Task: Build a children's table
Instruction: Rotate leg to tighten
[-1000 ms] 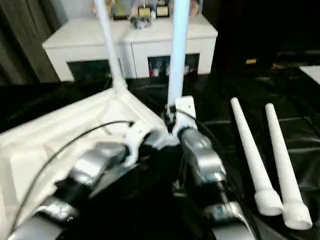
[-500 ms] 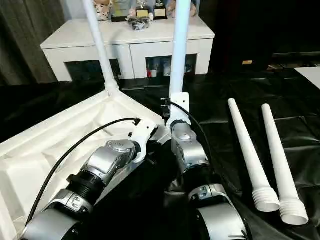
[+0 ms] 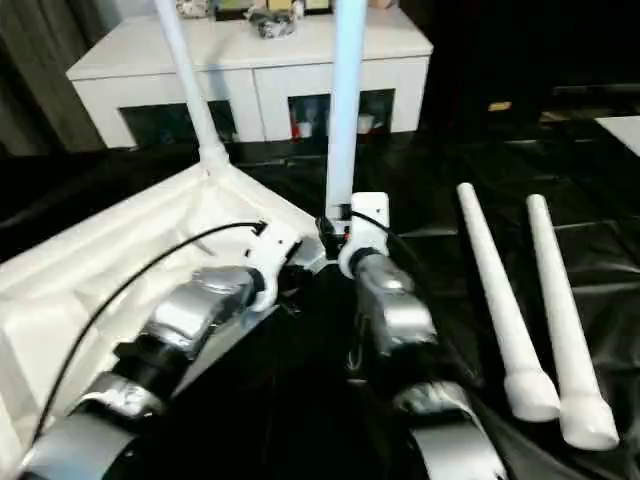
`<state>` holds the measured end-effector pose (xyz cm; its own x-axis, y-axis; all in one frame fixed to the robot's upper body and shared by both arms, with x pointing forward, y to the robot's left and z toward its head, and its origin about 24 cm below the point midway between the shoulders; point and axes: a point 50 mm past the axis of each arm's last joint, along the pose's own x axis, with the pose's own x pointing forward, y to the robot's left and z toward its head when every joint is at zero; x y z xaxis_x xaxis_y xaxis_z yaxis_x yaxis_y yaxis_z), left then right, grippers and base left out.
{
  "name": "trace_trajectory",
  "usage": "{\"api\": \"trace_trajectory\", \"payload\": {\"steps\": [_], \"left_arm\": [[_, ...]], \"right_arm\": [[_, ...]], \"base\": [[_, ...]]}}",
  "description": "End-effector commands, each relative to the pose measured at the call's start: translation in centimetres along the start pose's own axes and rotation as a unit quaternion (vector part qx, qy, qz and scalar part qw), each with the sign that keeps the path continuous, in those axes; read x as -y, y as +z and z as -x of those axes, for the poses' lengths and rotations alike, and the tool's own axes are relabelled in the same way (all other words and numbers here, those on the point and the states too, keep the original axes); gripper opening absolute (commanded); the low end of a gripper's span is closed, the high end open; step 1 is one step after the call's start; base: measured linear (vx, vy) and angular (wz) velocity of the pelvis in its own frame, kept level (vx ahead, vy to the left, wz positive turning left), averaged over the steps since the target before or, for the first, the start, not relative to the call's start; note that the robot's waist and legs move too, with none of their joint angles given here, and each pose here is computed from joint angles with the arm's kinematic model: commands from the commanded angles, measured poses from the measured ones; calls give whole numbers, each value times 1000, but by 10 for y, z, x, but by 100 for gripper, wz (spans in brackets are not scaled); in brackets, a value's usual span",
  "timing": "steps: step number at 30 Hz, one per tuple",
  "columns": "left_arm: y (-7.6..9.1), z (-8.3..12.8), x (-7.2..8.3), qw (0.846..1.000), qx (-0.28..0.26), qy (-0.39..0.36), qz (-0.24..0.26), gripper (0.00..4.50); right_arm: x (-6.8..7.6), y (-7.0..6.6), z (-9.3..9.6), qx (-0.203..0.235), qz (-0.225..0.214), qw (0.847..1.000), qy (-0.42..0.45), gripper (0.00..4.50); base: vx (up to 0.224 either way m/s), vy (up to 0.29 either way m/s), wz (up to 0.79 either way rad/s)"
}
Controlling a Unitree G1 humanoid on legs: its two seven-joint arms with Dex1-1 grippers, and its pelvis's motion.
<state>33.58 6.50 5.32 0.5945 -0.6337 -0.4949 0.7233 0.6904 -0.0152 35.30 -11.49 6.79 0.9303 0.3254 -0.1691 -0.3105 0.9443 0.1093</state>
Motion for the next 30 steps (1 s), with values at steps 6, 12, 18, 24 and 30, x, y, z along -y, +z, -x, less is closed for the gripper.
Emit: {"api": "trace_trajectory", "payload": {"steps": [6,12,18,24,30], "left_arm": [[-22,22,-5,995,-5,-86,-43,0],[-24,39,1,982,31,-161,-96,0],[-24,53,11,967,31,-224,-117,0],[-26,57,13,964,31,-233,-122,0],[-28,58,12,965,28,-229,-123,0]], "right_arm": [[9,2,39,-13,61,987,148,419],[14,-13,76,-75,102,954,273,447],[19,-13,83,-82,130,947,281,447],[18,-16,85,-90,131,943,291,447],[18,-16,84,-89,128,942,296,411]], "base": [[0,0,0],[0,0,0],[0,0,0],[0,0,0],[0,0,0]]}}
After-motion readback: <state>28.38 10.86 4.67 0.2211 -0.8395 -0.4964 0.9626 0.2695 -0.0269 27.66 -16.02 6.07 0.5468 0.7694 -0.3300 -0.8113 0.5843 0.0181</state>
